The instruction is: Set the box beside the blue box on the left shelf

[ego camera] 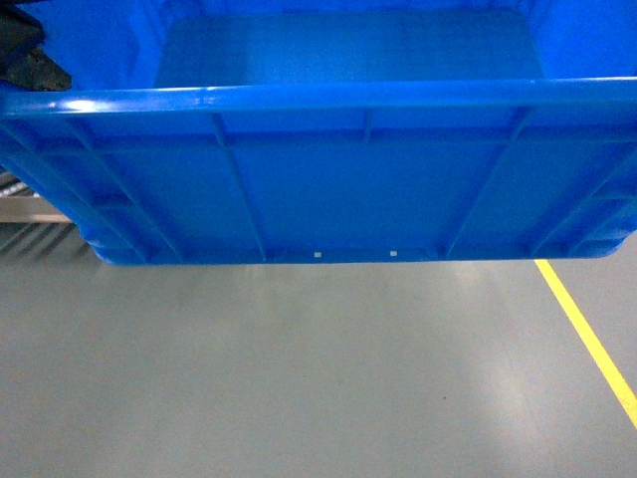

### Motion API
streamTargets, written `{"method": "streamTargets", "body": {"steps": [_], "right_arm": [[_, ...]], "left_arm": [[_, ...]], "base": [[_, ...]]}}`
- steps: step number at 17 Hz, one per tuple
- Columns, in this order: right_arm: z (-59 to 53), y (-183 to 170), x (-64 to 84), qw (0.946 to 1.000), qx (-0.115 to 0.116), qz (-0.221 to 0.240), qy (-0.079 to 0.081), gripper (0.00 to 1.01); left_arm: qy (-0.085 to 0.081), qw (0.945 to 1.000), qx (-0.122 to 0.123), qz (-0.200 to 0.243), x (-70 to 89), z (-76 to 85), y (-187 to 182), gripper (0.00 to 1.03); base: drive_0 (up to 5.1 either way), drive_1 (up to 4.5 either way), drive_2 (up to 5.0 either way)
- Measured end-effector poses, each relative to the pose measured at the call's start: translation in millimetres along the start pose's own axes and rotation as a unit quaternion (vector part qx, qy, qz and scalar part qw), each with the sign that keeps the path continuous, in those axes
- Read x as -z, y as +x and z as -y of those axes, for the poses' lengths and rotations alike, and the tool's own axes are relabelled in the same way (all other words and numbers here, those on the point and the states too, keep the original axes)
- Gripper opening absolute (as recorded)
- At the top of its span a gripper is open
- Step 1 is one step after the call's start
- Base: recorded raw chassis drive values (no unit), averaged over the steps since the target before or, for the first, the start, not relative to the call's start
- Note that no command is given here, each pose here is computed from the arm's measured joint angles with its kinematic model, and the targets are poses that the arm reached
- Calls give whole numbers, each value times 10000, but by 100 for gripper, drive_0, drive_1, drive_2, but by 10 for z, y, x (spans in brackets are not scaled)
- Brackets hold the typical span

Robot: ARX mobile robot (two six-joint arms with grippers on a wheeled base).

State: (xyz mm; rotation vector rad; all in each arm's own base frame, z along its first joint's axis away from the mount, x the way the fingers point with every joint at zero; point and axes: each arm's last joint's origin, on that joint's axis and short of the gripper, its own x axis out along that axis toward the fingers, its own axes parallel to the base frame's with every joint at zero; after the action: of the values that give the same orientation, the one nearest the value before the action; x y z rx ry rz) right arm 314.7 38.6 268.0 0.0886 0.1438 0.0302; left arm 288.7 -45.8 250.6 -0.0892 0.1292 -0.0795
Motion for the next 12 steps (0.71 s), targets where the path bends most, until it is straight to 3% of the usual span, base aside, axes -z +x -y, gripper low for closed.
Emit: {"method": "streamTargets", "body": {"steps": [12], "right_arm": [[-1, 0, -2, 10000, -9, 11, -1, 20]], "left_arm": [[-1, 10000, -1, 8, -2, -1, 0, 8]], "base": [[0, 403, -403]]}}
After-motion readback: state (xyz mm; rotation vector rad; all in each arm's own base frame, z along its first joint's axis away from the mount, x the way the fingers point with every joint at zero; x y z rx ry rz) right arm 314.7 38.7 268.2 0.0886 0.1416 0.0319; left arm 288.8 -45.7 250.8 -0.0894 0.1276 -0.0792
